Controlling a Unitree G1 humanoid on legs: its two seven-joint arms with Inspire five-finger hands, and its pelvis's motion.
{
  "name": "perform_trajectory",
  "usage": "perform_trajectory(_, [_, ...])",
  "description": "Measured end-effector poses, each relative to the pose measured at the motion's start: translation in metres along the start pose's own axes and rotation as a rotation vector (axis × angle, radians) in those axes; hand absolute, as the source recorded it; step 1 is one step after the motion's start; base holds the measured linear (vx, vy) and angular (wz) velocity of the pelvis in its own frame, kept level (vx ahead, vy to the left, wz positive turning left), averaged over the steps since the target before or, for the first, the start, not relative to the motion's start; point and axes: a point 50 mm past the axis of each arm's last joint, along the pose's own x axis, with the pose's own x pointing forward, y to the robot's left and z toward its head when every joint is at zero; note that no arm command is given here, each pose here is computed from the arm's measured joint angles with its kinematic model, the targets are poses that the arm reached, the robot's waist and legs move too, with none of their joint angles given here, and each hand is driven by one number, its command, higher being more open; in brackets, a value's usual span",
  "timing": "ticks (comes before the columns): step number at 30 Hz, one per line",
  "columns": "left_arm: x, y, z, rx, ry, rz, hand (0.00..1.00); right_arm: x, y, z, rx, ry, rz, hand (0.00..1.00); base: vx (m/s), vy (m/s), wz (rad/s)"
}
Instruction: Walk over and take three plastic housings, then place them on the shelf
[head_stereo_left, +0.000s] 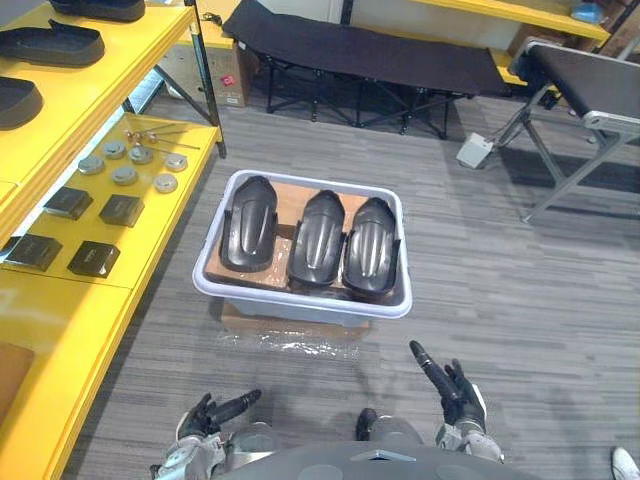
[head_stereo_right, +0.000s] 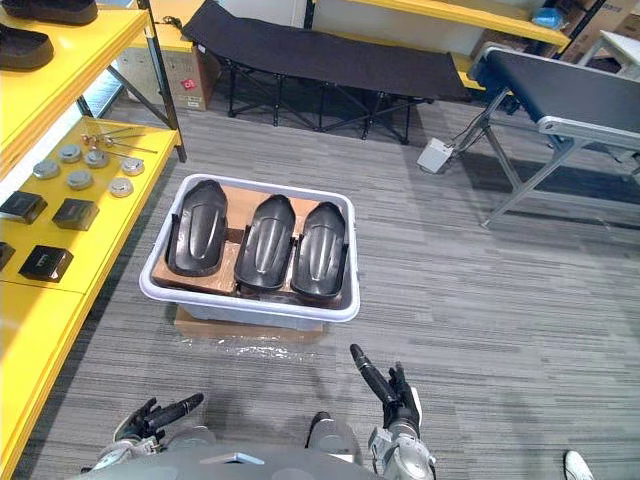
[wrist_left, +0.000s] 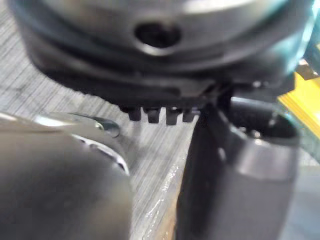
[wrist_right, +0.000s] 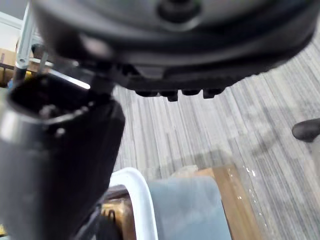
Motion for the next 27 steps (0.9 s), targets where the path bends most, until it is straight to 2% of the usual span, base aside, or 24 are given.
perform_trajectory(6, [-0.002,-0.002,-0.005,-0.021,-0.006,-0.006,1.00,0.015,-0.008,0.033,-0.017,-0.077,-0.060,1.00,-0.02,-0.064,-0.02])
perform_trajectory(12, [-0.004,-0.001,0.000,0.050,-0.045,-0.048,1.00,0.037,-0.012,0.095,0.011,-0.219,-0.131,1.00,-0.13,0.019,0.10])
perform_trajectory(15, [-0.002,-0.011,0.021,0.055,-0.132,-0.101,1.00,0.051,-0.015,0.161,0.025,-0.376,-0.176,1.00,-0.15,0.053,0.13])
perform_trajectory(17, [0.001,-0.020,0.043,0.067,-0.200,-0.134,1.00,0.056,-0.017,0.221,0.017,-0.503,-0.192,1.00,-0.15,0.045,0.17])
perform_trajectory(20, [0.003,-0.034,0.071,0.097,-0.281,-0.189,1.00,0.051,-0.027,0.293,-0.008,-0.631,-0.229,1.00,-0.15,0.068,0.13])
perform_trajectory(23, [0.003,-0.044,0.083,0.084,-0.325,-0.221,1.00,0.043,-0.035,0.338,-0.026,-0.687,-0.264,1.00,-0.10,0.084,0.11])
perform_trajectory(27, [0.003,-0.053,0.089,0.061,-0.342,-0.247,1.00,0.039,-0.028,0.364,-0.067,-0.703,-0.258,1.00,-0.05,0.040,0.07])
